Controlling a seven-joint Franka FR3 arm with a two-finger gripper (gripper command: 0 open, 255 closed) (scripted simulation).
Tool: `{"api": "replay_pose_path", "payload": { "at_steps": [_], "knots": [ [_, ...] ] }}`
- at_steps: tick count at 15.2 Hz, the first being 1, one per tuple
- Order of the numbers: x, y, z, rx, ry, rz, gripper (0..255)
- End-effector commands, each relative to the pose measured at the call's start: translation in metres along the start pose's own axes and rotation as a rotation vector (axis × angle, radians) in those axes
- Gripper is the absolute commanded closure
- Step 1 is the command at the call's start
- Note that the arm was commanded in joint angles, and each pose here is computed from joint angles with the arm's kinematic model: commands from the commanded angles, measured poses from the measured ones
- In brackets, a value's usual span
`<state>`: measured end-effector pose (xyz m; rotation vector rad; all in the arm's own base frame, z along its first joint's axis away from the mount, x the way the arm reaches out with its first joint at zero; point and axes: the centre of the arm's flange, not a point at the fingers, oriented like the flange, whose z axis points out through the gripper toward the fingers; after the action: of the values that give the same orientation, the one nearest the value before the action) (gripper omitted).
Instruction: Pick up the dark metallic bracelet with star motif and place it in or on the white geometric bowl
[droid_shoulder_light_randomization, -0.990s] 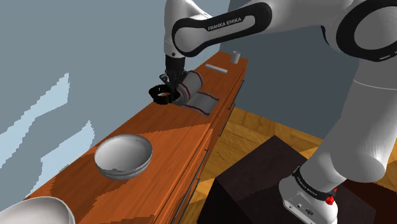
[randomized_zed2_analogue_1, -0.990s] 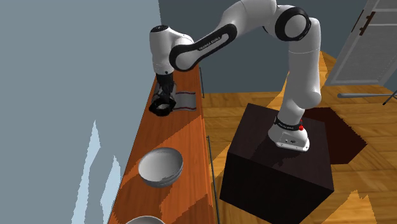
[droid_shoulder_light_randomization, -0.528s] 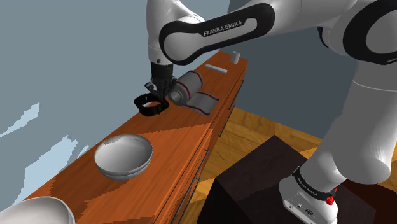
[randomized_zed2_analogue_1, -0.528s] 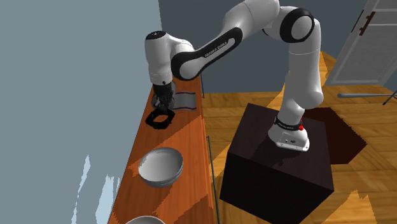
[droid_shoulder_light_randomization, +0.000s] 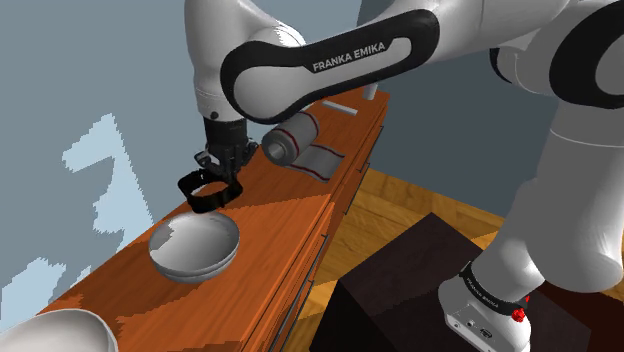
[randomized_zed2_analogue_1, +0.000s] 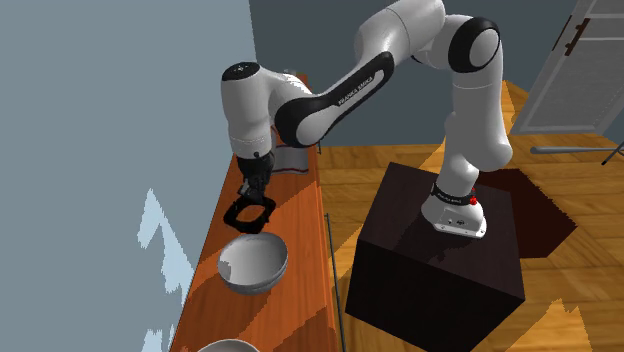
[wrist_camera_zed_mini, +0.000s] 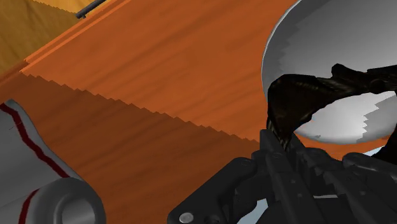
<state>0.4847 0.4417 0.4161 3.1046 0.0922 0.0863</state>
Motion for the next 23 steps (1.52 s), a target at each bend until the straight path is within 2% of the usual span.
{"api": "replay_pose_path", "payload": {
  "at_steps": [1,4,19,23],
  "knots": [
    [-0.01,-0.026,-0.003,0.0,0.0,0.001,255],
    [-0.03,-0.064,-0.006,0.0,0.0,0.001,255],
    [-0.034,-0.067,0.072,0.0,0.0,0.001,255],
    [-0.034,-0.067,0.072,0.0,0.0,0.001,255]
  ]
}}
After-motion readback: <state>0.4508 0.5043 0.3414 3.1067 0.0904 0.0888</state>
